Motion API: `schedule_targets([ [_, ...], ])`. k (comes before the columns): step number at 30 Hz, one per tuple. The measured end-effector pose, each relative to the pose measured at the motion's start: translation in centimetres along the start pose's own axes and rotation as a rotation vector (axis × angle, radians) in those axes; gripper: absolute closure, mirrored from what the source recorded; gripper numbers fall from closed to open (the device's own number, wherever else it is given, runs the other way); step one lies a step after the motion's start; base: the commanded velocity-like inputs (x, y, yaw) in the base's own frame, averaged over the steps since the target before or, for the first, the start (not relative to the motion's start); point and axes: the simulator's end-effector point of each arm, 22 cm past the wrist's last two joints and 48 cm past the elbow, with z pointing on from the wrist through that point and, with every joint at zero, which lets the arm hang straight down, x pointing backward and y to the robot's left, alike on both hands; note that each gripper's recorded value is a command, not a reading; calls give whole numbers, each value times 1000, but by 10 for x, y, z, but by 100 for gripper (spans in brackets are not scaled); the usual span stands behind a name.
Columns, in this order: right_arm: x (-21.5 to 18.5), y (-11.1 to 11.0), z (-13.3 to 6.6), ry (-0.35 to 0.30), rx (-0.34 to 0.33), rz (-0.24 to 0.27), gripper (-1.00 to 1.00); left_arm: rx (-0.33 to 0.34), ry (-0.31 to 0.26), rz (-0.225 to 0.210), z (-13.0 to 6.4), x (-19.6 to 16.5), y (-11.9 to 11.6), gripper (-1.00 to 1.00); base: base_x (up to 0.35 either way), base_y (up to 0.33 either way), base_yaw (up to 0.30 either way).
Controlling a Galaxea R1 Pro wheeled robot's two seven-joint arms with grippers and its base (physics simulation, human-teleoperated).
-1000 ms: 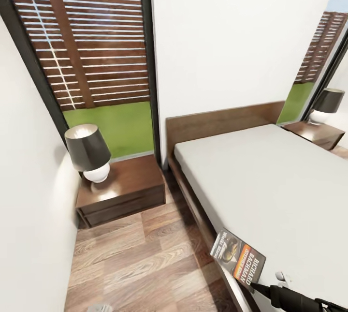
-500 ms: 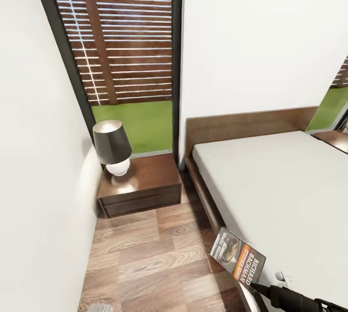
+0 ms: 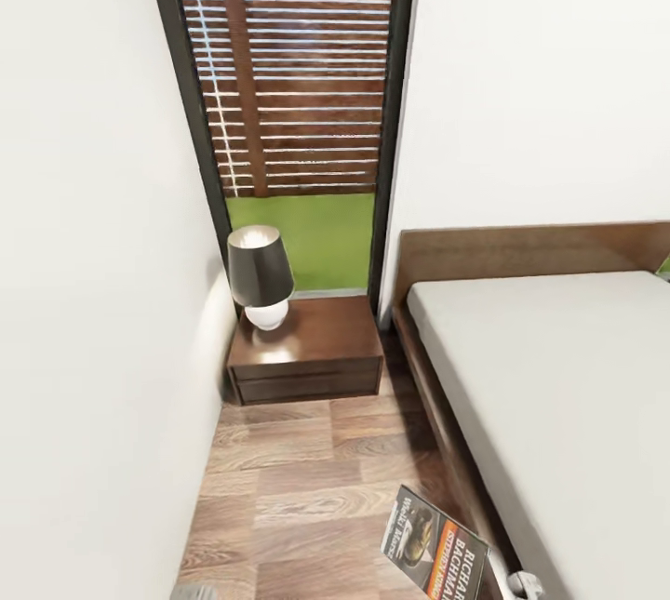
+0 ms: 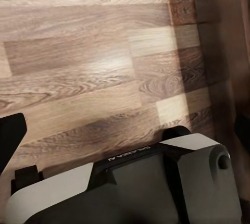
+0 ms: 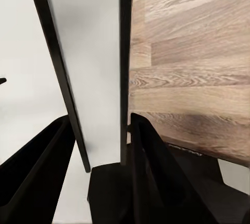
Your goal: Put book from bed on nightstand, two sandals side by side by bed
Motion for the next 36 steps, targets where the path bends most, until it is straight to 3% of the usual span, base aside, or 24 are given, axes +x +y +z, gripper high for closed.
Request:
schedule_targets([
  [17,-4,-6,-6,-15,11,5,100,17,2,-6,6,2,-12,-100,0,0,47],
  [24,-13,-4,-7,-50,10,-51,100,25,17,-20,6,12,-17,-100,0,0,0],
  [36,-20,0,-9,-67,6,-71,100,33,2,-13,6,5,-23,-100,0,0,0],
])
